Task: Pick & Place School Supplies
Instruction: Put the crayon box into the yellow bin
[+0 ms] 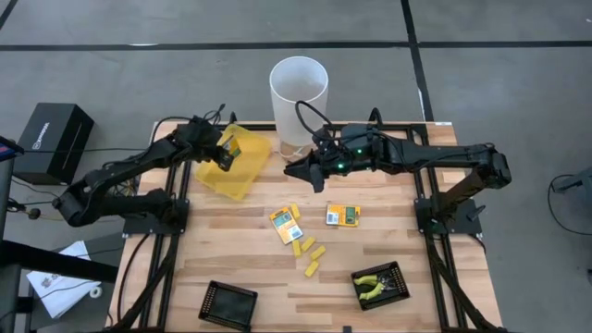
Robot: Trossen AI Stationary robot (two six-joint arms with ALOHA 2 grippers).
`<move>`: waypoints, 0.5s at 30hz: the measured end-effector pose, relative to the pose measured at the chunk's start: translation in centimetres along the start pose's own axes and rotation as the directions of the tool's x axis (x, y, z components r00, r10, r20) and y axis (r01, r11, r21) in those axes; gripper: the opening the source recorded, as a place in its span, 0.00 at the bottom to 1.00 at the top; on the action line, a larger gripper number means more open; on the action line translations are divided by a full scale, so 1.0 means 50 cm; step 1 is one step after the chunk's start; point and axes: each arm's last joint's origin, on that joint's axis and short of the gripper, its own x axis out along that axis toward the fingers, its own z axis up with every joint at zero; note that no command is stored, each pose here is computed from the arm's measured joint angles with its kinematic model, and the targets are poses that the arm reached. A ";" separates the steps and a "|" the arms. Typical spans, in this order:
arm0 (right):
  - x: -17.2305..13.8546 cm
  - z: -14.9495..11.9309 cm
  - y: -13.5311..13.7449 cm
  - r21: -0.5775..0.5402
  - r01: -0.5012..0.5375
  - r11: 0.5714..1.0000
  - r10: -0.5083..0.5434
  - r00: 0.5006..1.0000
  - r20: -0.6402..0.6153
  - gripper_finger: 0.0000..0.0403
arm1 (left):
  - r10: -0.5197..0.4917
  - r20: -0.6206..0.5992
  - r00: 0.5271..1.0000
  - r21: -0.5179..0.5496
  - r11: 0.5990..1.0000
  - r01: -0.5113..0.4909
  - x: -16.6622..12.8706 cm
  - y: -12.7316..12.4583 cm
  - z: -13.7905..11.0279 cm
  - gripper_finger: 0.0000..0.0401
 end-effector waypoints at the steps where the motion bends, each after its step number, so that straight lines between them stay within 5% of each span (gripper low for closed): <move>1: 0.000 0.000 0.000 -0.005 -0.001 1.000 0.001 1.000 -0.001 0.25 | 0.000 -0.002 1.000 0.000 1.000 0.000 0.001 0.000 0.000 0.07; 15: 0.000 -0.002 0.002 -0.044 -0.044 0.998 0.043 0.998 -0.035 0.25 | -0.022 0.033 0.999 -0.054 0.998 0.024 -0.010 -0.003 0.003 0.35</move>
